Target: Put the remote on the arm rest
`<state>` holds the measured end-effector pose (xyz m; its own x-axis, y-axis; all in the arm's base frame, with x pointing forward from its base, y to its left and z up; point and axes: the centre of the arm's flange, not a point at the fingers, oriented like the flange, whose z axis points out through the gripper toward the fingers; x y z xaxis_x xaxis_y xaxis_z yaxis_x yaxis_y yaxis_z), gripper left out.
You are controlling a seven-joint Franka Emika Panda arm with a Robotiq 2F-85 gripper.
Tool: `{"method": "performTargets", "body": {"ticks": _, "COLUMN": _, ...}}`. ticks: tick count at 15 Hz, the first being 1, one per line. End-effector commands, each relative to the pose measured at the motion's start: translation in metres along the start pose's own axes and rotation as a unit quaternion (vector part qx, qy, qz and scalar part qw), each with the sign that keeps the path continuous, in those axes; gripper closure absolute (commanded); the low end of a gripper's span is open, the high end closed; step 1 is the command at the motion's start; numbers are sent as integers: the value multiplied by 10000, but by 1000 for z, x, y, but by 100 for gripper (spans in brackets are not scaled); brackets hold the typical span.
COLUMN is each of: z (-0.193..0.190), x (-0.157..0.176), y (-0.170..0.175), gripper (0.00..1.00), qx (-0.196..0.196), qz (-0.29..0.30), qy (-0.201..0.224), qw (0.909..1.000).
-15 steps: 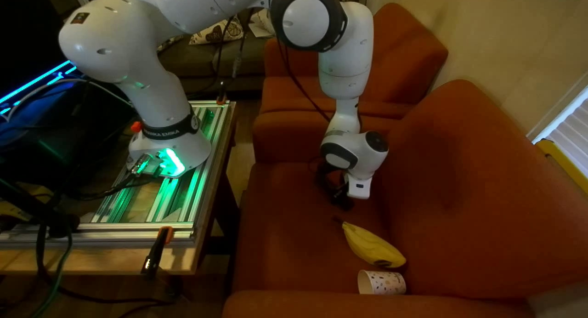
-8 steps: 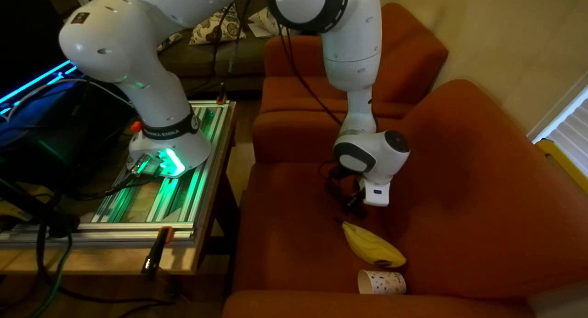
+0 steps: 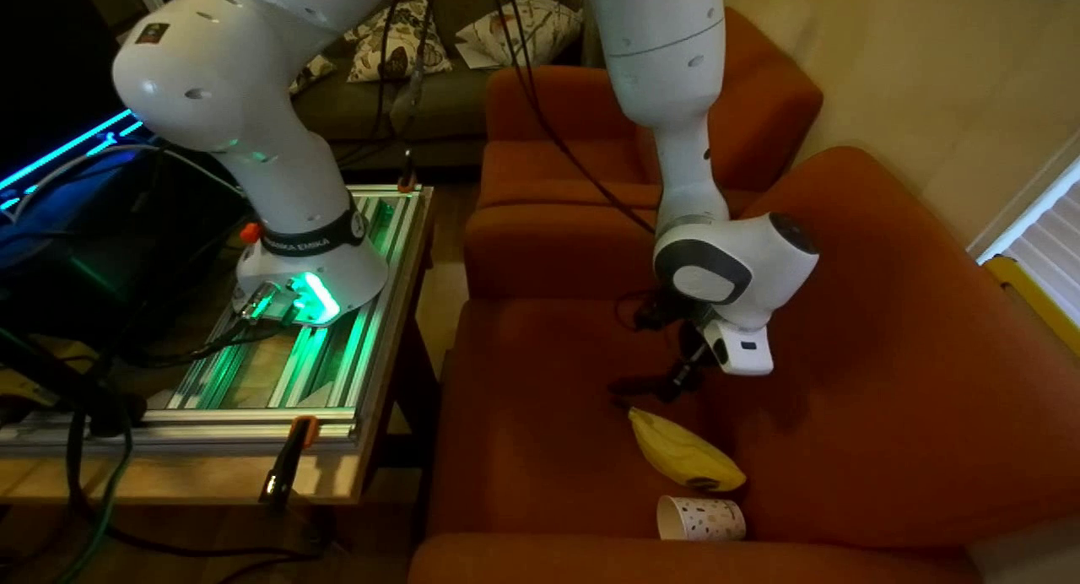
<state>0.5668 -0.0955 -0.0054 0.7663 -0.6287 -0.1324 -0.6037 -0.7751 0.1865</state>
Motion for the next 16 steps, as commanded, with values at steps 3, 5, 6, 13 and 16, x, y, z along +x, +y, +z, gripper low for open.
{"method": "performTargets", "body": {"ticks": 3, "z": -48, "x": 25, "y": 8, "gripper": 74, "qx": -490, "qz": -679, "qy": 115, "qw": 9964}}
{"method": "performTargets", "body": {"ticks": 5, "z": -54, "x": 31, "y": 8, "gripper": 74, "qx": -572, "qz": -820, "qy": 130, "qw": 9949}}
{"method": "performTargets", "body": {"ticks": 6, "z": -58, "x": 32, "y": 9, "gripper": 74, "qx": -594, "qz": -875, "qy": 135, "qw": 9943}}
{"method": "performTargets", "body": {"ticks": 13, "z": -66, "x": 42, "y": 41, "gripper": 74, "qx": -821, "qz": -1050, "qy": -128, "qw": 9910}}
{"method": "performTargets", "body": {"ticks": 16, "z": -70, "x": 47, "y": 62, "gripper": 74, "qx": -862, "qz": -1123, "qy": -312, "qw": 9894}}
